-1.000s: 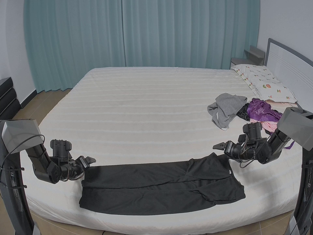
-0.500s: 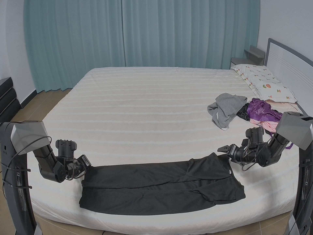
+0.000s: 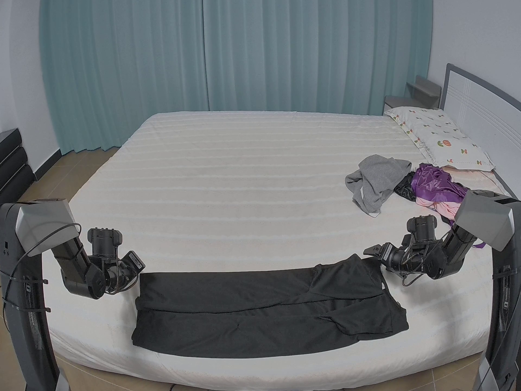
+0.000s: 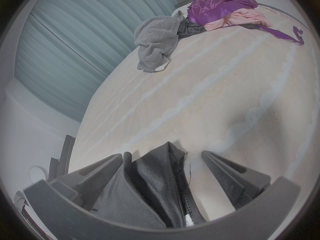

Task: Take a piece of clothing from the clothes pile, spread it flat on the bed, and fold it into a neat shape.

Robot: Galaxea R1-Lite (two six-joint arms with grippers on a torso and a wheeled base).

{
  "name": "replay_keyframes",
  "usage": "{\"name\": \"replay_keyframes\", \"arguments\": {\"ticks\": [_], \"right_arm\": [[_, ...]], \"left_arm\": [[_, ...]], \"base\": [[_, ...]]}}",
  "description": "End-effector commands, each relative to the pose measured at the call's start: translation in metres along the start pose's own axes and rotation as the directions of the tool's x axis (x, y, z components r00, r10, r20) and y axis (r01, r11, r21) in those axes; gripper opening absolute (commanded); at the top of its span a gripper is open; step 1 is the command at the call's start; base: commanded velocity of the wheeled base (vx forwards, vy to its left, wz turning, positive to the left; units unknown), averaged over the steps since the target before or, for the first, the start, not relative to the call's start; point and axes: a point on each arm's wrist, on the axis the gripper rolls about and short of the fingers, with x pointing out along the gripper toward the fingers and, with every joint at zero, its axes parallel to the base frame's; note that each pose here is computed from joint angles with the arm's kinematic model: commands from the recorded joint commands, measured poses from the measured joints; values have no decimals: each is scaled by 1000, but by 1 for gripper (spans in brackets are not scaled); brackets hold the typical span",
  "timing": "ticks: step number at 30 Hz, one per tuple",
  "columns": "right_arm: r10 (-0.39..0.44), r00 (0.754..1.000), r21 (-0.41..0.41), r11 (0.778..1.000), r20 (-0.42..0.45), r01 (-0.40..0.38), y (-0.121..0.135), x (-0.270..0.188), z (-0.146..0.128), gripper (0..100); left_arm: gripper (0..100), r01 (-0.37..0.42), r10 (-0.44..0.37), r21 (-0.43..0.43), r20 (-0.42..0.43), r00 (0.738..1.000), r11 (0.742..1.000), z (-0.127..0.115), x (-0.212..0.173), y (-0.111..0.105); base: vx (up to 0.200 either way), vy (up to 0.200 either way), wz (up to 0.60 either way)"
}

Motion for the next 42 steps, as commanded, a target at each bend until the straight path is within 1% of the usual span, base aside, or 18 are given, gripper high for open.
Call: {"name": "replay_keyframes", "arguments": {"ticks": [1,6,9,11,15,17,18,22,25,26,28,32,33,35,36,37,40,42], "right_arm": [[-4,1000,6,1000,-9,4,-3,3,-2,100],[0,1000,36,999,-1,0,-2,6,0,100],[-1,1000,39,999,0,1,-2,7,0,100],[-1,1000,39,999,0,1,-2,7,0,100],[-1,1000,39,999,0,1,-2,7,0,100],[-1,1000,39,999,0,1,-2,7,0,100],[0,1000,40,999,-2,1,-3,7,0,100],[0,1000,43,999,-2,1,-3,7,0,100],[0,1000,43,999,-2,1,-3,7,0,100],[0,1000,42,999,-1,0,-2,7,0,100],[2,1000,42,999,-4,-1,-2,8,-1,100],[2,1000,43,999,-3,-2,-2,8,-1,100],[2,1000,43,999,-4,-1,-2,8,-1,100],[4,1000,43,999,-4,-4,-2,8,-1,100],[2,1000,43,999,-3,-2,-2,8,-1,100],[2,1000,43,999,-4,-1,-2,8,-1,100],[0,1000,43,999,-3,0,-2,8,-1,100],[1,1000,43,999,-2,-1,-2,8,-1,100]], "left_arm": [[0,6,-6,-15,22,1000,1000,7,1,2],[0,29,-27,-46,36,999,999,12,6,-2],[0,34,-31,-61,43,999,998,14,7,-3],[0,24,-23,-60,21,1000,998,11,4,-1],[0,60,-62,-57,-45,997,997,6,-7,2],[0,69,-73,-57,-58,996,996,4,-10,3],[100,70,-74,-55,-57,996,996,4,-10,3],[100,70,-73,-49,-67,995,996,3,-10,3],[100,64,-65,-21,-77,995,998,0,-9,5],[100,67,-65,24,-81,995,997,-3,-9,6],[100,66,-60,70,-88,994,995,-6,-7,9],[100,83,-73,118,-91,993,989,-13,-7,8],[0,90,-78,129,-97,992,987,-16,-7,6],[0,91,-78,136,-101,992,986,-19,-6,5],[0,95,-78,165,-108,991,982,-24,-3,2],[0,93,-76,169,-105,992,981,-24,-1,2],[0,91,-74,169,-103,992,982,-24,-1,2],[0,73,-59,165,-87,994,984,-23,1,3]], "base": [[0,0,0],[0,0,0],[0,0,0],[0,0,0],[0,0,0],[0,0,0],[0,0,0],[0,0,0],[0,0,0],[0,0,0],[0,0,0],[0,0,0],[0,0,0],[0,0,0],[0,0,0],[0,0,0],[0,0,0],[0,0,0]]}}
